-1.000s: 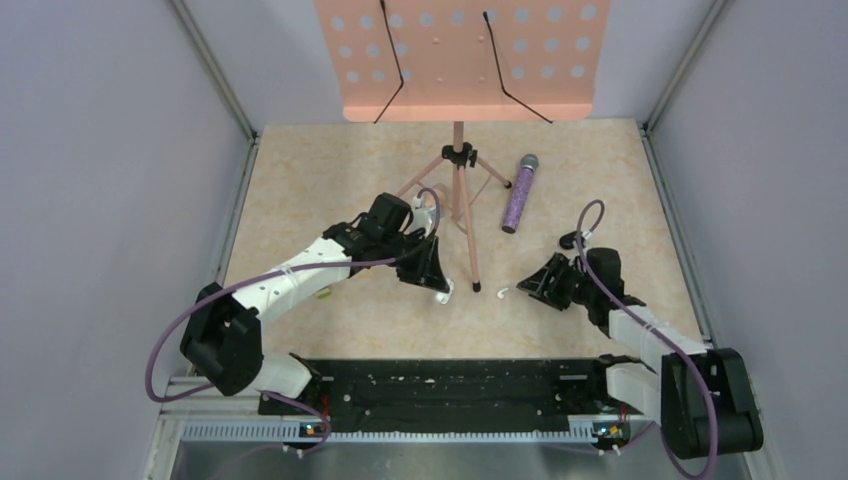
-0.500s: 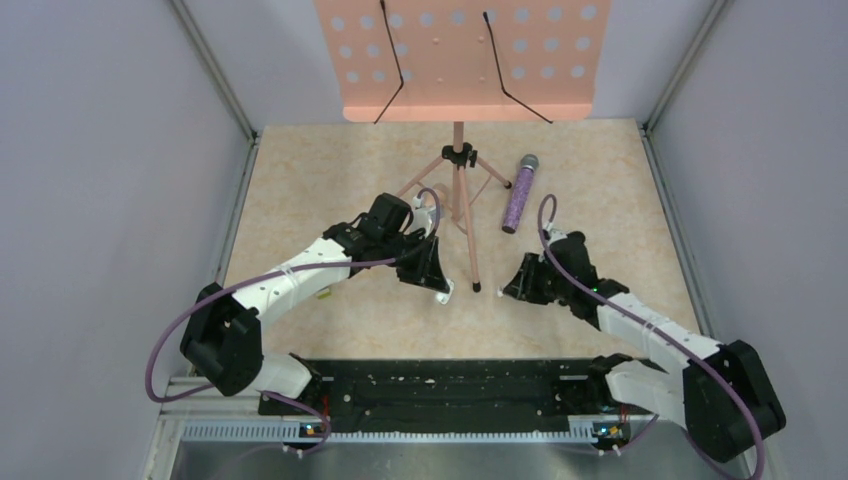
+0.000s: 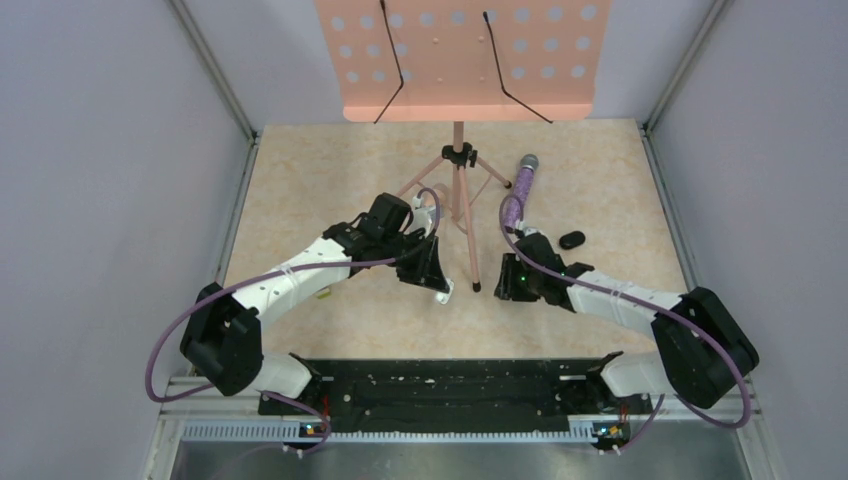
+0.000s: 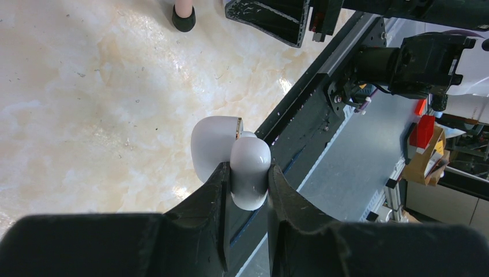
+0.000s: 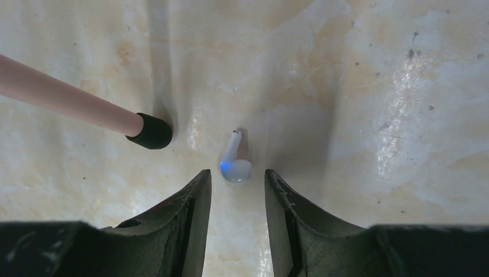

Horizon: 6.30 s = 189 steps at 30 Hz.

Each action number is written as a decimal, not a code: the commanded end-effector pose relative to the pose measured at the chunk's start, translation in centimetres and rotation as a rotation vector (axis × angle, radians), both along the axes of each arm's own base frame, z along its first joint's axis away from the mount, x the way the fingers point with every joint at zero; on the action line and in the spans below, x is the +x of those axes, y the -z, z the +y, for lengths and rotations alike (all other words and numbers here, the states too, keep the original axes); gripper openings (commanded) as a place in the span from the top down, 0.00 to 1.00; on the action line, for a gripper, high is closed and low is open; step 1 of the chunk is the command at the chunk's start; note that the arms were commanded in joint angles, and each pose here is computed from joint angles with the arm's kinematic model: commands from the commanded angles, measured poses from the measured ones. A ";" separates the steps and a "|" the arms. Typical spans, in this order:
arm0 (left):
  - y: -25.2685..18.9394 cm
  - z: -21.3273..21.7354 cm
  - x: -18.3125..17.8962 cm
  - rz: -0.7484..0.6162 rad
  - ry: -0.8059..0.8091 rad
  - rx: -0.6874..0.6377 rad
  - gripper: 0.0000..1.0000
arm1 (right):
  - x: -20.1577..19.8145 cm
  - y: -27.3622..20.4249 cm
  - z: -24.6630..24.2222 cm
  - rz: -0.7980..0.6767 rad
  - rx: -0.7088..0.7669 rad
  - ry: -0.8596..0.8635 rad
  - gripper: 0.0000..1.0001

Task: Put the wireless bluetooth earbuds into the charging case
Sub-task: Adjust the left earbud at the center of the board.

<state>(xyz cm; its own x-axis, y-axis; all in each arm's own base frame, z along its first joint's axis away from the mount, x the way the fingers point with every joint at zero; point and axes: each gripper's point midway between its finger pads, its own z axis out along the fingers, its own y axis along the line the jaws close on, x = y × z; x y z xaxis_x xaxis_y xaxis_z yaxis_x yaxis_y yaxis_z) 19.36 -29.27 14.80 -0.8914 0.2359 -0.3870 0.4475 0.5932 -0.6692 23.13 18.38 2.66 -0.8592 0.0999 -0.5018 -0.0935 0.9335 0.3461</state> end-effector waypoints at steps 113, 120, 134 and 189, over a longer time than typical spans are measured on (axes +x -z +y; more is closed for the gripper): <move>-2.5 -0.4 0.5 -0.065 -0.003 -0.066 1.00 | 0.4 0.3 -4.0 -0.371 -0.217 0.203 0.61; -2.8 -0.4 0.4 -0.072 -0.004 -0.073 1.00 | 0.6 0.2 -3.6 -0.372 -0.226 0.179 0.75; -2.9 -0.1 0.1 -0.077 -0.009 -0.074 1.00 | 1.0 0.9 -3.6 -0.350 -0.272 0.182 0.68; -2.4 0.4 -0.1 -0.088 -0.033 -0.071 1.00 | 5.6 -0.5 -1.8 -0.101 -0.011 0.207 0.60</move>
